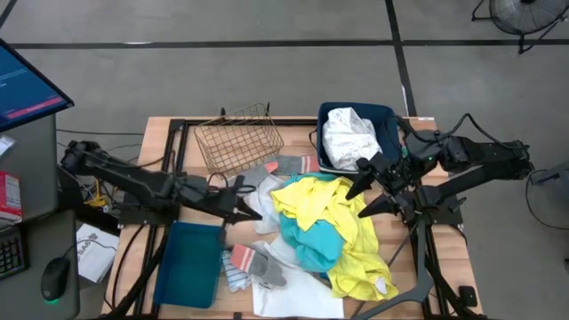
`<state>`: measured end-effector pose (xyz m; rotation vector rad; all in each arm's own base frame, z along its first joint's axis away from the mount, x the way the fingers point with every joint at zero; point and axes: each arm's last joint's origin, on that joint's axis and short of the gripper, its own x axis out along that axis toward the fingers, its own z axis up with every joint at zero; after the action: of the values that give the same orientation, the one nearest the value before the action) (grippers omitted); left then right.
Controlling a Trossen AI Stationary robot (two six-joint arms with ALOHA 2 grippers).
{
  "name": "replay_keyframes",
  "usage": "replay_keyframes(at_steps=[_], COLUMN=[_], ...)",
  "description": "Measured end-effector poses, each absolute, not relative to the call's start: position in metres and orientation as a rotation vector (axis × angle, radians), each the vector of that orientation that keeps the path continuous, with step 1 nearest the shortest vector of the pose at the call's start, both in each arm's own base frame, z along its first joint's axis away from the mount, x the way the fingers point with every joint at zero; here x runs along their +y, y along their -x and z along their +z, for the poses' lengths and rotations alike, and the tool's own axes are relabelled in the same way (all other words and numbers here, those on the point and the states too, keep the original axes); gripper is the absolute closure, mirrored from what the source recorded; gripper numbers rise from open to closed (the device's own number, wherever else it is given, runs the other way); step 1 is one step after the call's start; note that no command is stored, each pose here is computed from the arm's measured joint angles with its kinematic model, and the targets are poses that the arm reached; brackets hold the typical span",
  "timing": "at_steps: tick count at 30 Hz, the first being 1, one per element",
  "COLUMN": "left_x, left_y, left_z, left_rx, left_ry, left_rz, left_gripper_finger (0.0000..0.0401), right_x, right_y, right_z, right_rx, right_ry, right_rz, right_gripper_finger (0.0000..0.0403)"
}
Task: Pick & Place Cloths
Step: Put the gray sock into the blue bin
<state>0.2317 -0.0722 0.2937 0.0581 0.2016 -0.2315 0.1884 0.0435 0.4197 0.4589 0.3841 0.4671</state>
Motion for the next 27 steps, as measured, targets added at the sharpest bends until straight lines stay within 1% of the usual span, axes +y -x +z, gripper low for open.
replay_keyframes(at_steps=[4, 8, 13, 18, 21, 24, 27], left_x=[-0.080, -0.089, -0.099, -0.106, -0.108, -0.110, -0.112], left_y=[-0.237, -0.247, -0.262, -0.275, -0.279, -0.282, -0.286], left_z=[0.283, 0.266, 0.236, 0.202, 0.189, 0.177, 0.161], left_rx=[0.257, 0.328, 0.458, 0.583, 0.621, 0.664, 0.695], left_ry=[-0.072, -0.074, -0.040, -0.049, -0.061, -0.071, -0.127], left_rz=[-0.260, -0.328, -0.403, -0.465, -0.496, -0.527, -0.571], left_gripper_finger=[0.0396, 0.0373, 0.0315, 0.0237, 0.0194, 0.0168, 0.0161], right_x=[0.046, 0.049, 0.054, 0.058, 0.060, 0.061, 0.062], right_y=[-0.188, -0.187, -0.185, -0.185, -0.185, -0.184, -0.185], right_z=[0.420, 0.419, 0.418, 0.411, 0.408, 0.405, 0.402], right_rx=[0.389, 0.390, 0.396, 0.458, 0.482, 0.513, 0.530], right_ry=[-0.456, -0.440, -0.371, -0.337, -0.317, -0.300, -0.267], right_rz=[0.480, 0.499, 0.532, 0.549, 0.558, 0.561, 0.563], right_gripper_finger=[0.0112, 0.0112, 0.0112, 0.0112, 0.0112, 0.0112, 0.0112])
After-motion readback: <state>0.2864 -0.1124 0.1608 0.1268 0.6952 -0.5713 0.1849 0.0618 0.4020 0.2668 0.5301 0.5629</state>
